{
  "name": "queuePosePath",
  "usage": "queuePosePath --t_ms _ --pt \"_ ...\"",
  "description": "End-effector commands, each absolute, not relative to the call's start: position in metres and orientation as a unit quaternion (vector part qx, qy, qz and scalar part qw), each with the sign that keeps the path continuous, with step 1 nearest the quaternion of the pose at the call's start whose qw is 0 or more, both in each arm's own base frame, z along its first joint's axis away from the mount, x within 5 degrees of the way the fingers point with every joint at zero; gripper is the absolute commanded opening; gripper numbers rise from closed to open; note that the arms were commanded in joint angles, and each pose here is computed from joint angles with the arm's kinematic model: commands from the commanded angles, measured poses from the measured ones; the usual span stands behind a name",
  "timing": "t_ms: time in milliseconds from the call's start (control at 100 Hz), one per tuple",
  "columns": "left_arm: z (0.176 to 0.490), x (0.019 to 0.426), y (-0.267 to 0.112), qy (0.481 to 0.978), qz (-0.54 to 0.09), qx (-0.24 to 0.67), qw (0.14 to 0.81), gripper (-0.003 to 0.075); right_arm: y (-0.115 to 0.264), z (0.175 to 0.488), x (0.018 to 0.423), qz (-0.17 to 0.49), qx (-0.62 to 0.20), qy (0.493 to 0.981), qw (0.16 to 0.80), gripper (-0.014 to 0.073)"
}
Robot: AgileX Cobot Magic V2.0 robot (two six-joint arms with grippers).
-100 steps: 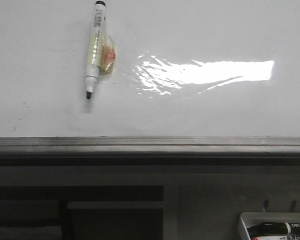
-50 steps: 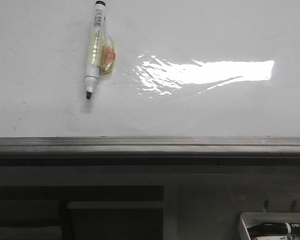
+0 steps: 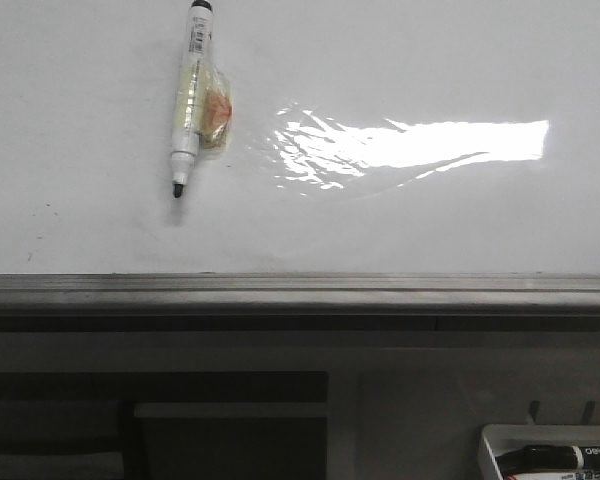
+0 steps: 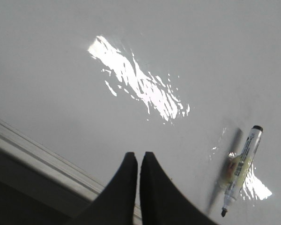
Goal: Write number 5 on whiteboard
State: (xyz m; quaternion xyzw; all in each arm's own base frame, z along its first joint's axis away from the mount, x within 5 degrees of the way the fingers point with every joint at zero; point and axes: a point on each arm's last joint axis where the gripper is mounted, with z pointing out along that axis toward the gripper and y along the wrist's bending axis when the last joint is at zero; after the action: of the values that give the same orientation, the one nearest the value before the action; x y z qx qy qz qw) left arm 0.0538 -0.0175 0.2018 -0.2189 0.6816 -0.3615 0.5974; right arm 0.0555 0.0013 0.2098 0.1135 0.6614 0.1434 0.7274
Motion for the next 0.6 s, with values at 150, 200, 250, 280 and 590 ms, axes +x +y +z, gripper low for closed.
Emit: queuePosePath --t_ms 150,200,250,280,590 --pt "0.232 0.048 -0.013 0.647 -0.332 -0.182 0.662 -0.002 0.001 0.236 0.05 0.171 0.133 0.624 0.751 -0.0048" --pt "0.243 0.047 -0.013 0.65 -0.311 -0.158 0.675 -0.002 0.001 0.242 0.05 0.165 0.127 0.64 0.739 -0.0048" --pt "0.255 0.047 -0.014 0.661 -0.282 -0.127 0.684 -0.002 0.002 0.247 0.05 0.153 0.118 0.657 0.729 -0.0048" --pt "0.261 0.048 -0.014 0.672 -0.259 -0.105 0.686 -0.002 0.002 0.253 0.05 0.14 0.109 0.667 0.724 -0.0048" --pt "0.308 0.095 -0.022 0.796 -0.153 -0.011 0.585 0.0272 0.004 0.288 0.069 0.056 0.033 0.767 0.638 0.0221"
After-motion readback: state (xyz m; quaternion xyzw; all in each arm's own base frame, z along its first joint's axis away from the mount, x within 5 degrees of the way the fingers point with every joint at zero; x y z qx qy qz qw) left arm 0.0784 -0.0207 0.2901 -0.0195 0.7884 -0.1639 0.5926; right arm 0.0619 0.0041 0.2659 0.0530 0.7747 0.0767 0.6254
